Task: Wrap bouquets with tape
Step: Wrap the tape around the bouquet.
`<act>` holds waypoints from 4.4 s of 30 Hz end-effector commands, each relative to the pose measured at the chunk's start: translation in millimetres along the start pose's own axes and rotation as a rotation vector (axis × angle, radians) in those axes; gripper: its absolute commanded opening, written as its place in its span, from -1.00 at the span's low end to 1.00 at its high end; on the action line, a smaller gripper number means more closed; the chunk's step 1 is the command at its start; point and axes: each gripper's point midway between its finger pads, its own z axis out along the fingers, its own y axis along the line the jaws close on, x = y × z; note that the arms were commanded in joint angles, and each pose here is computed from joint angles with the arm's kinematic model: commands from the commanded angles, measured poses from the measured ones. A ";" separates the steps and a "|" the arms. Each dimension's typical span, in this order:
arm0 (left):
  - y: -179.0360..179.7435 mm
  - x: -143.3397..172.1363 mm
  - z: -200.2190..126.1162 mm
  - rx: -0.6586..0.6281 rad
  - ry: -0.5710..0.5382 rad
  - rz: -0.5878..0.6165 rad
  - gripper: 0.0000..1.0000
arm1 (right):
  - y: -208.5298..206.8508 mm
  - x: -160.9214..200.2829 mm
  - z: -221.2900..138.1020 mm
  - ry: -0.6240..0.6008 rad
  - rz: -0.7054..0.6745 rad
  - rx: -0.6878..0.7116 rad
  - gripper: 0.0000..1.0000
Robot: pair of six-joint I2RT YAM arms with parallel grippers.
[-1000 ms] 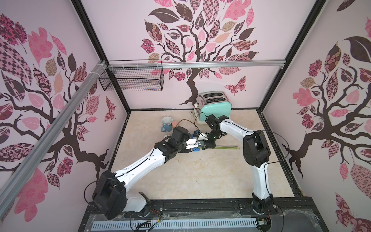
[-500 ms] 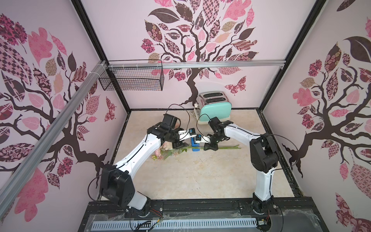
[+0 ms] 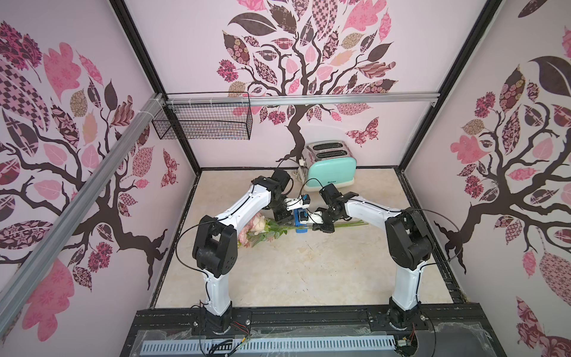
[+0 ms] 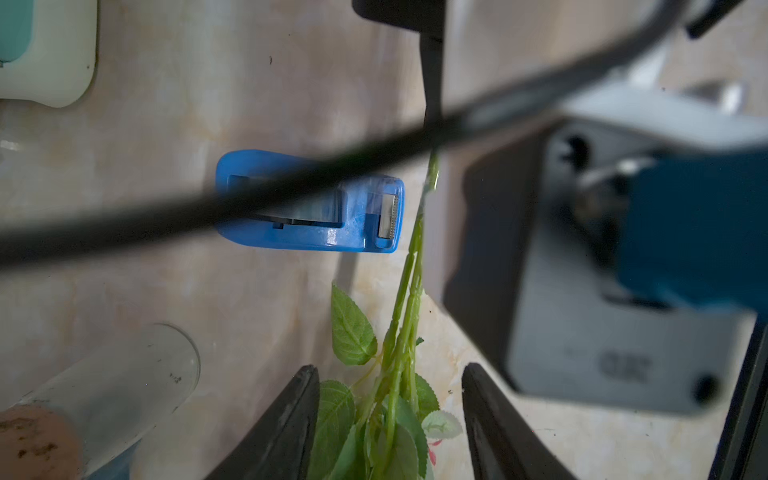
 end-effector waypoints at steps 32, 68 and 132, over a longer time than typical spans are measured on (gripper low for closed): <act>-12.3 7.7 45.6 0.119 0.101 -0.007 0.06 | -9.2 -32.4 -23.2 -0.112 -0.250 0.371 -1.00; -3.0 27.5 63.8 0.119 0.108 -0.071 0.17 | -6.3 -39.0 -34.6 -0.140 -0.308 0.451 -1.00; -5.5 3.0 -24.4 -0.074 -0.237 0.051 0.44 | 4.5 -13.6 6.7 -0.048 -0.190 0.253 -1.00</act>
